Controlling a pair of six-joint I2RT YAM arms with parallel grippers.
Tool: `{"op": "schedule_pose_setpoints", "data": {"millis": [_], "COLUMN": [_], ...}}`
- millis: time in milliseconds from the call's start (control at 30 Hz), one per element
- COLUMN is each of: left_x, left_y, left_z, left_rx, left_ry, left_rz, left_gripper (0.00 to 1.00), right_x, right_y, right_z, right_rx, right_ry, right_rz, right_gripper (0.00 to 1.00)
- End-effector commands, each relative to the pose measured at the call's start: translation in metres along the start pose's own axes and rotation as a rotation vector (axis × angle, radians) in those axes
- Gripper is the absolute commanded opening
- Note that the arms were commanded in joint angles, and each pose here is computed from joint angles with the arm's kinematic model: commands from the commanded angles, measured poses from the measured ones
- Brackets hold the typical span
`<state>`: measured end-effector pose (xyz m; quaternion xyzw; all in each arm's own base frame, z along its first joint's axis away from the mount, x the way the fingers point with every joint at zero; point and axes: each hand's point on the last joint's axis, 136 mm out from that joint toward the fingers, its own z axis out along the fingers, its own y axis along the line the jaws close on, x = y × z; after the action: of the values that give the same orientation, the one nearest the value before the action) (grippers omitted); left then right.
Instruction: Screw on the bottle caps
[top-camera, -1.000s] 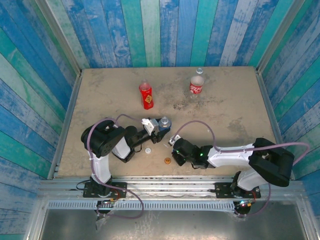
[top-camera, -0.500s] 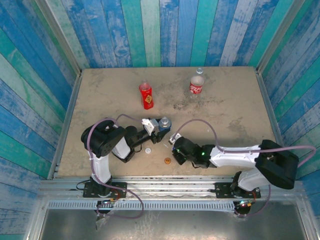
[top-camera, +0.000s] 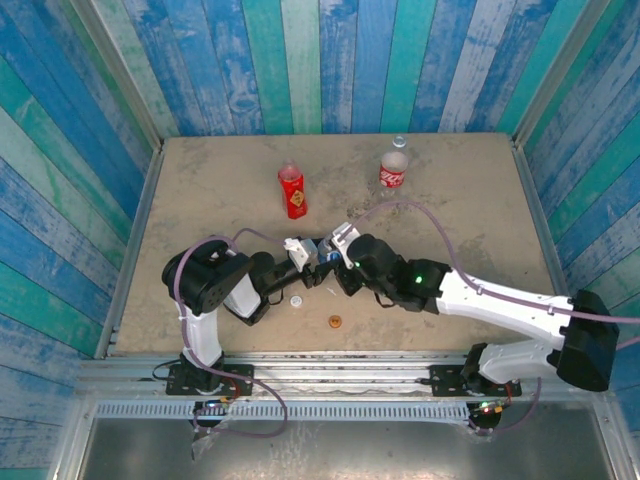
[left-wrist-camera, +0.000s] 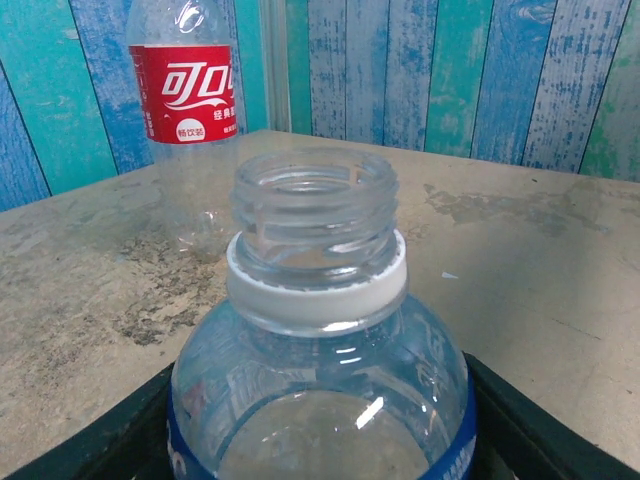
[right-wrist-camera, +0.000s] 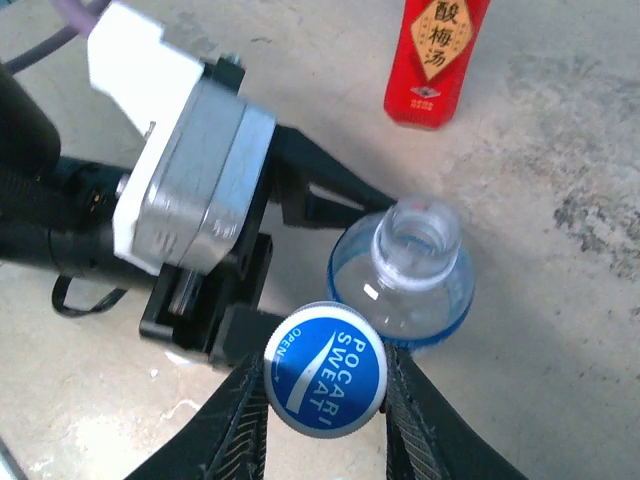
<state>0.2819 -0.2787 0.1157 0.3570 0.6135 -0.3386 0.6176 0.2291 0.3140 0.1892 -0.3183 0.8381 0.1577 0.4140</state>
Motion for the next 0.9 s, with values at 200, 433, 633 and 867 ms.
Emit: {"op": "schedule_pose_setpoints", "data": {"millis": [200,433,633,867], "left_x": [-0.011,-0.010,-0.010,-0.009], "left_y": [-0.008,-0.009,-0.010,-0.011], "left_z": [-0.004,-0.003,-0.003,-0.003], "left_rx": [0.032,0.041,0.046,0.051], "left_ry": [-0.044,-0.045,-0.044,-0.043], "left_rz": [0.033,0.036,0.037,0.041], "left_gripper": [0.48,0.48,0.49,0.49], "right_x": [-0.007,0.000,0.005,0.016], "right_y": [-0.021,-0.034,-0.028,-0.026], "right_z": [0.032,0.042,0.048,0.051], "right_rx": [0.066,0.084,0.035,0.025], "right_ry": [0.113,0.146,0.180,0.275], "right_rz": [-0.017,0.016,0.024,0.025], "right_gripper": [0.29,0.29,0.30,0.32]}}
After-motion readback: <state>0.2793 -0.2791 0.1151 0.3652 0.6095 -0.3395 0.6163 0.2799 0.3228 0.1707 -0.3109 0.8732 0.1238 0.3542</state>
